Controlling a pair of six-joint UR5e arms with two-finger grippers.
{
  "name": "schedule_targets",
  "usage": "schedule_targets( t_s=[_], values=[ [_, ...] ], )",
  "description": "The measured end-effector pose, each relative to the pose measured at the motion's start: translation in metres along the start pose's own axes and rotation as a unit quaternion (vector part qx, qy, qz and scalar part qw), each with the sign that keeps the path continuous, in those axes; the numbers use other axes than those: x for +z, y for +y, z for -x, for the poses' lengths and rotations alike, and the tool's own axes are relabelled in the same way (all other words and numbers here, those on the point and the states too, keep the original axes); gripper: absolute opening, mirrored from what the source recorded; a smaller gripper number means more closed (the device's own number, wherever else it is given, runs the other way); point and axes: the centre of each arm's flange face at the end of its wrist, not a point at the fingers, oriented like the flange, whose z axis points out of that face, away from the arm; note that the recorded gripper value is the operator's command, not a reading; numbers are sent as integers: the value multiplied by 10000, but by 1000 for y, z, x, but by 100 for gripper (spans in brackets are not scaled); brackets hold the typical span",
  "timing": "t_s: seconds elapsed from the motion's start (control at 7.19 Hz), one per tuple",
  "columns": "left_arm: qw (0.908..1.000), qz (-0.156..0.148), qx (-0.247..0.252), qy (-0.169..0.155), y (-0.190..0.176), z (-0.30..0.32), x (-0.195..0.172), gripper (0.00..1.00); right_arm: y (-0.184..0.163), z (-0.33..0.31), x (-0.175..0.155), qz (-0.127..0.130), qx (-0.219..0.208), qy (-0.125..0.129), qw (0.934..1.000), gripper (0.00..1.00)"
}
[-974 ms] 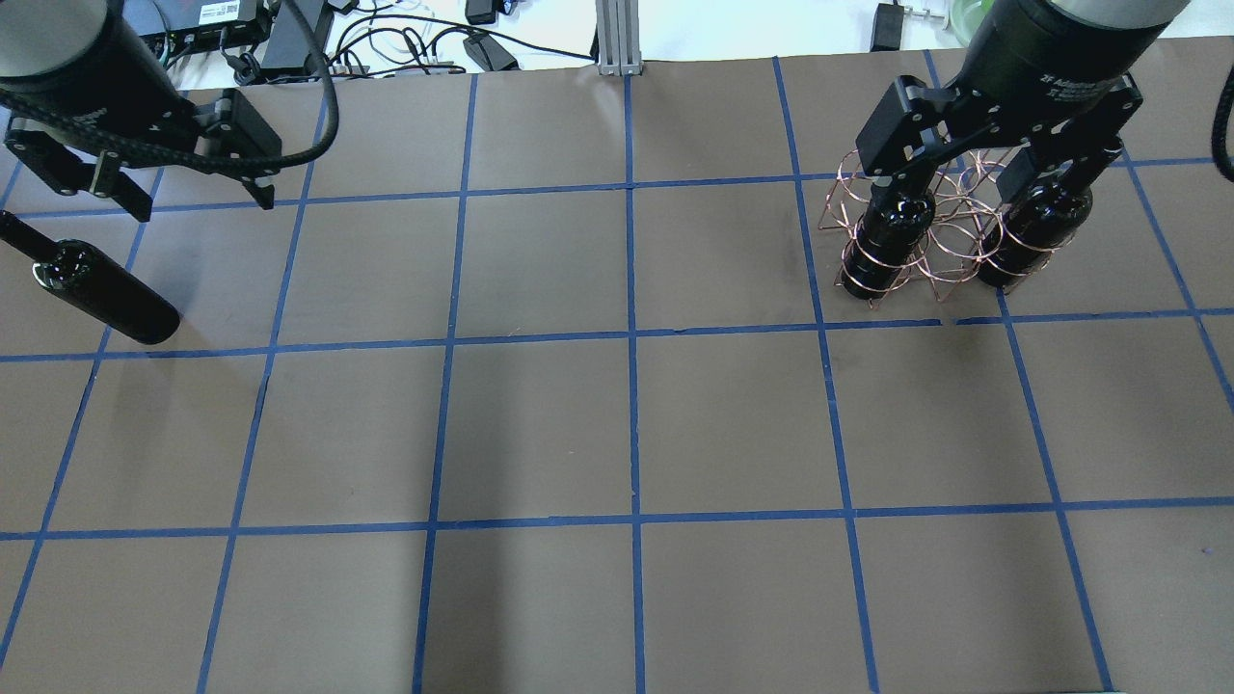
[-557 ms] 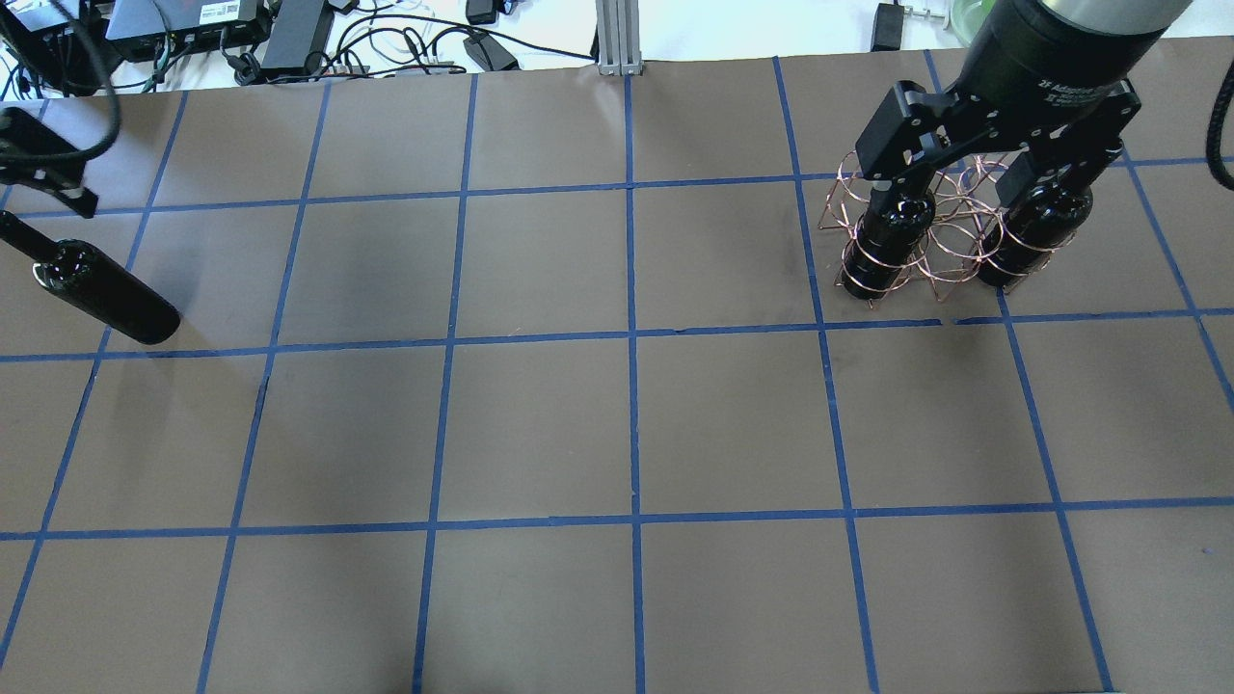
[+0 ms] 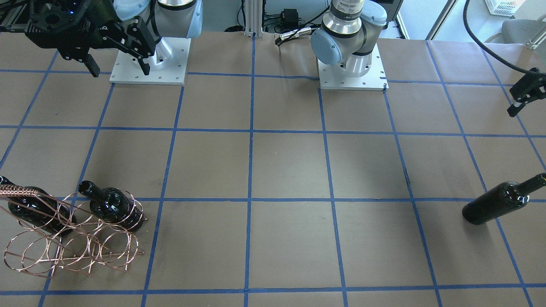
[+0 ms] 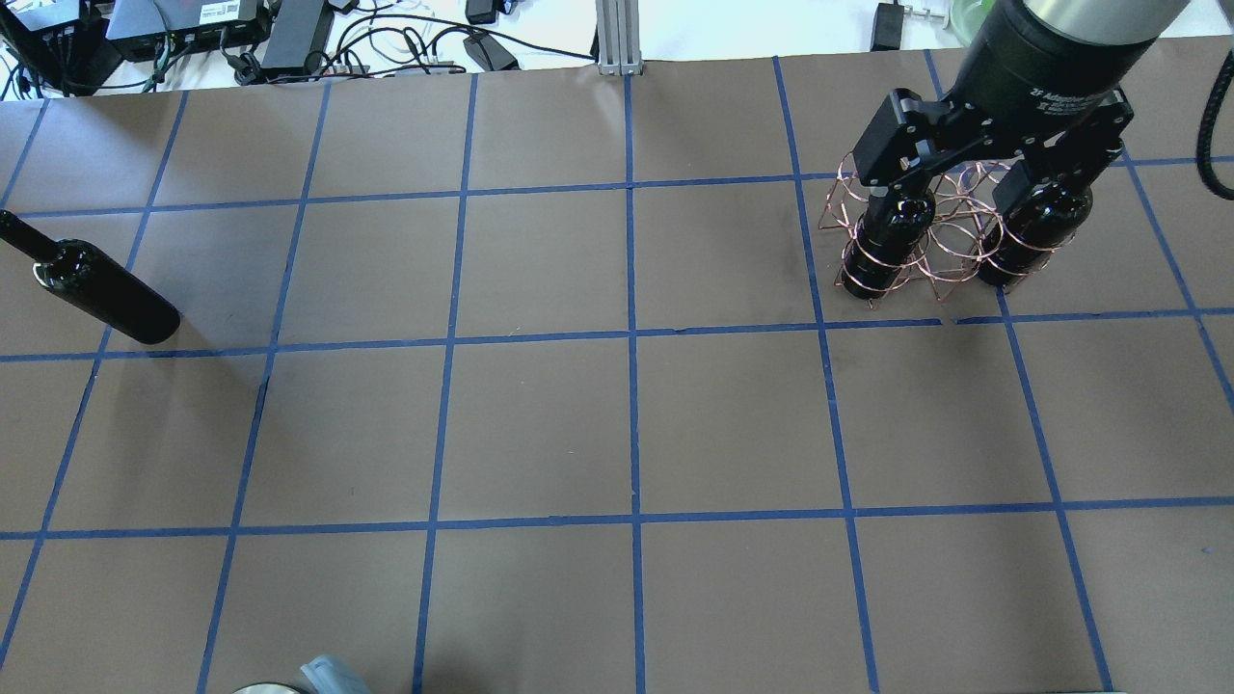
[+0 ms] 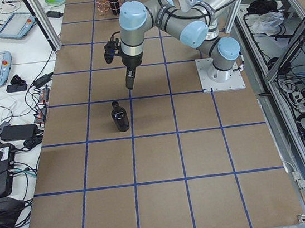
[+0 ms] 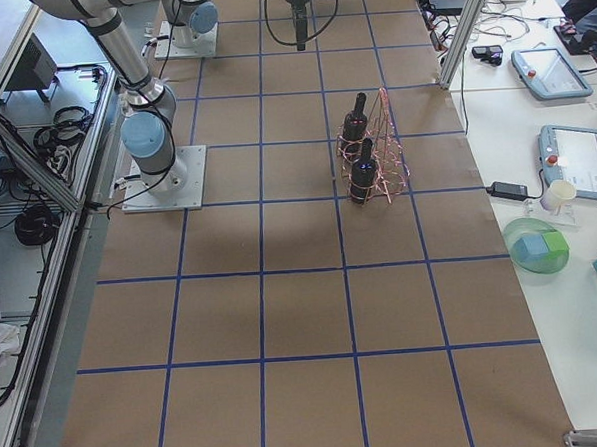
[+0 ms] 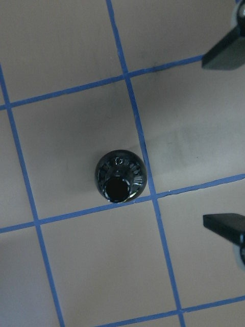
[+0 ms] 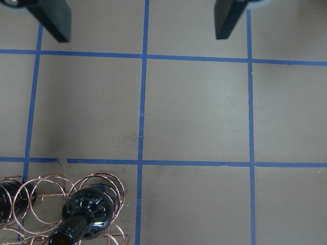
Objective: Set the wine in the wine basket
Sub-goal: 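Lower the left gripper over the black wine bottle's end, then close the left gripper on the black wine bottle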
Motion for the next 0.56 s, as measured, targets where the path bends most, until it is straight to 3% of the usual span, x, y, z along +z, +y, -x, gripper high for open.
schedule_targets(
  t_s=[0.14,0.42,0.56],
  values=[
    [9993,-304,65,216,-6,15,23,95,0,0,1,8,2,1,10000,100],
    [9976,-521,80,447,-15,39,68,91,0,0,1,8,-2,-2,10000,100],
    [9975,-558,88,434,-17,48,82,81,-1,0,1,1,-18,-6,10000,100]
  ],
)
